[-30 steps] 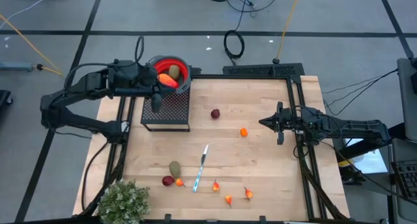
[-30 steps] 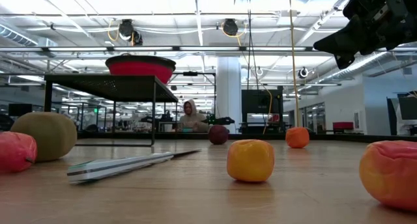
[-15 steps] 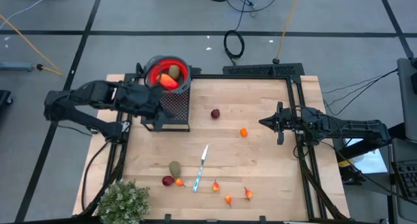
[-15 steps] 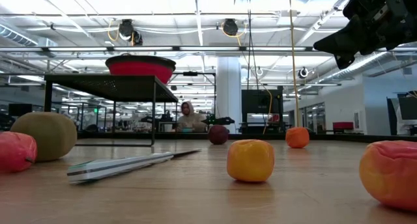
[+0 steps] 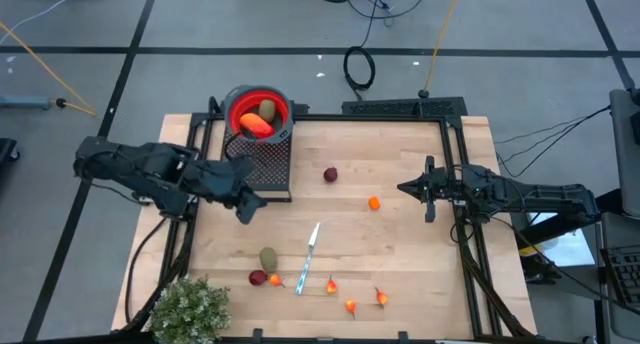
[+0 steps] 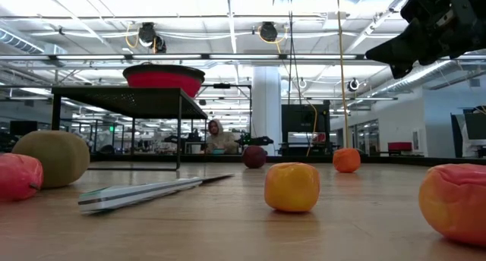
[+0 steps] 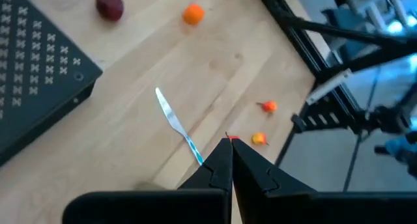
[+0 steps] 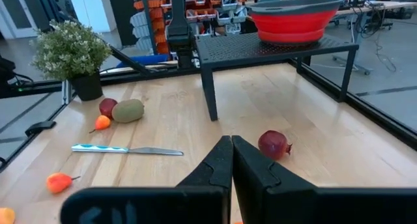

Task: Pick & Place Fruit
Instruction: Put the green kiwi into the red strainer bowl on the shelf

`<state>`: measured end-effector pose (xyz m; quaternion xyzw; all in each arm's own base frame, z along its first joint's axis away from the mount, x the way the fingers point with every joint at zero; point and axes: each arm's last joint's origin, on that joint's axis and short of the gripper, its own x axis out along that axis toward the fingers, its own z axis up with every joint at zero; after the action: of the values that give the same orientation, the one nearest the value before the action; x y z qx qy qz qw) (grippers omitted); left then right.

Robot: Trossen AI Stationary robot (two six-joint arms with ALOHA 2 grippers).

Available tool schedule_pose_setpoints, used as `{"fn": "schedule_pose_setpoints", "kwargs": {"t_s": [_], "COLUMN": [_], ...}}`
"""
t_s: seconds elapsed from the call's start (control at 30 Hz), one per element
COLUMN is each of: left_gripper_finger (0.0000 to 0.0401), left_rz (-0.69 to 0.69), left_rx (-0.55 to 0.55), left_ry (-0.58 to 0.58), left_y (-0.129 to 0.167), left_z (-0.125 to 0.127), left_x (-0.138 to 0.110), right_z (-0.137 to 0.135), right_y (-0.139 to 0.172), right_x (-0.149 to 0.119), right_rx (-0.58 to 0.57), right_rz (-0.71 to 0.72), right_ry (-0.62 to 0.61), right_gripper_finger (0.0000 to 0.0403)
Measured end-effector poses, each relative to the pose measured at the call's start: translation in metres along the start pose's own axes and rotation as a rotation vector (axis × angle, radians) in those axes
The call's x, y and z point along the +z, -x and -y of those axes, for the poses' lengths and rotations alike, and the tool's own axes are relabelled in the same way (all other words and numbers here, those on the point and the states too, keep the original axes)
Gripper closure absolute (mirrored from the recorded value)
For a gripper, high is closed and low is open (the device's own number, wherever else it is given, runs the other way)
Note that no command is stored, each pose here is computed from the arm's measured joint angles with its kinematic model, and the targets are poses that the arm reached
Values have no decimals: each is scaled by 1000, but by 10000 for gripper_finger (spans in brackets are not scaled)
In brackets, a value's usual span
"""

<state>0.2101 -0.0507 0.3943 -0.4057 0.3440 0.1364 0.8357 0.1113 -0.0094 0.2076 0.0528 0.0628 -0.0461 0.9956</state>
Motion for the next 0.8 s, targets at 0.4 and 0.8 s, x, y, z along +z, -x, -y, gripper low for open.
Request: {"fn": "schedule_pose_setpoints", "kwargs": {"t_s": [0.4, 0.8], "left_gripper_finger": [399, 391], "left_rz": [-30, -75], "left_rx": [161, 285], "left_ry": [258, 460], "left_y": [-56, -101], "left_z": [18, 30], "left_x": [-23, -55], "right_z": [3, -6], "right_y": [4, 15], "right_x": [4, 8], "right_rx": [-97, 188], "right_rz": [53, 105], "right_ry": [26, 44], "right_gripper_finger": [403, 403]}}
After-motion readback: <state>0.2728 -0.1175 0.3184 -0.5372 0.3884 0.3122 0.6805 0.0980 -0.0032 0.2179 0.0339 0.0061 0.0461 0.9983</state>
